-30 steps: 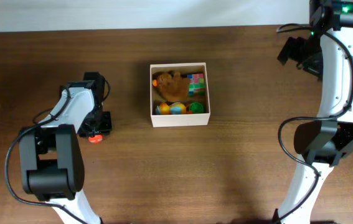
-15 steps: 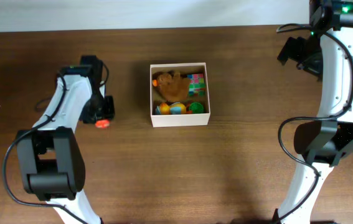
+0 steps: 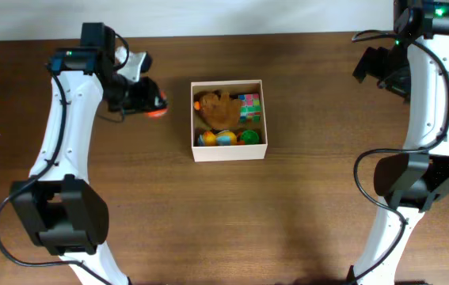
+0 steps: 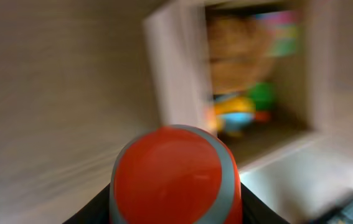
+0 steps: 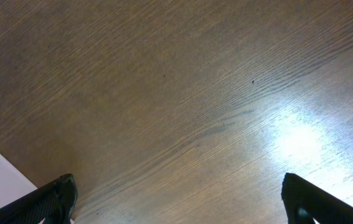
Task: Pack container
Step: 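Carry the red ball right and lower it into the box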
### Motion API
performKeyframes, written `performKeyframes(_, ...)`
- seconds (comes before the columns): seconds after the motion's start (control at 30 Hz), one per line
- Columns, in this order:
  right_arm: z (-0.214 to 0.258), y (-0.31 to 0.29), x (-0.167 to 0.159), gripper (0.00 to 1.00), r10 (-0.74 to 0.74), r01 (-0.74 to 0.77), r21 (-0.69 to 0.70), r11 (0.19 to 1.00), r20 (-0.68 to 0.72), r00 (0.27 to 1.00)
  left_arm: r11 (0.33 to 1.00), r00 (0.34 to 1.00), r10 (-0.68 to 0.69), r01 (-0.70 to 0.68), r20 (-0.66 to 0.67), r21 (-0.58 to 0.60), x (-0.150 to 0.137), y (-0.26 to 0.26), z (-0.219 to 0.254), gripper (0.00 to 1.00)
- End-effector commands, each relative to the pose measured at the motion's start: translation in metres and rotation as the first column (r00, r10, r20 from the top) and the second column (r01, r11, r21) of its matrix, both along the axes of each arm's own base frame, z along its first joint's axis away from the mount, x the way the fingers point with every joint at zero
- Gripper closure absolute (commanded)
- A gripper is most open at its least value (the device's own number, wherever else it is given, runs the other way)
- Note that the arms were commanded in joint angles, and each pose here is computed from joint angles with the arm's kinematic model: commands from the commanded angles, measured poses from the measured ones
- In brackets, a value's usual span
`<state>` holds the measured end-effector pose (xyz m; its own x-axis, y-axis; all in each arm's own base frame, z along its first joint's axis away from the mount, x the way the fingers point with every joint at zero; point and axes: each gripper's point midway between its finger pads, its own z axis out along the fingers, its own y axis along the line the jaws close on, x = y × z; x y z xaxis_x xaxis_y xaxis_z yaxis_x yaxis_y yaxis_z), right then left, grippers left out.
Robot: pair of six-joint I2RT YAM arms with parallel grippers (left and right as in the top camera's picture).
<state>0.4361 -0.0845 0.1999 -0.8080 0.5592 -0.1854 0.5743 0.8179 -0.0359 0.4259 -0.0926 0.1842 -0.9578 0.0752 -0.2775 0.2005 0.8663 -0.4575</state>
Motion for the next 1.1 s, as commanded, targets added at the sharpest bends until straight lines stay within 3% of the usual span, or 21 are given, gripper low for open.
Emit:
performKeyframes(0.0,0.012,0.001,-0.003,0.01,-0.006,0.006,-0.007,1.0,0.027,1.0,0.948,0.973,-0.19,0.217,0.134,-0.234,-0.011,-0.053,0.043,0.57)
performKeyframes(0.47,0.012,0.001,-0.003,0.01,-0.006,0.006,-0.007,1.0,0.027,1.0,0.792,0.812,-0.526,0.576,0.252,-0.203,-0.063,-0.16,0.047,0.57)
performKeyframes(0.8,0.012,0.001,-0.003,0.01,-0.006,0.006,-0.007,1.0,0.027,1.0,0.805,0.778,-0.577,0.593,0.25,0.013,-0.053,-0.171,0.018,0.57)
performKeyframes(1.07,0.012,0.001,-0.003,0.01,-0.006,0.006,-0.007,1.0,0.027,1.0,0.806,0.778,-0.576,0.591,0.252,0.021,-0.032,-0.178,-0.013,0.57)
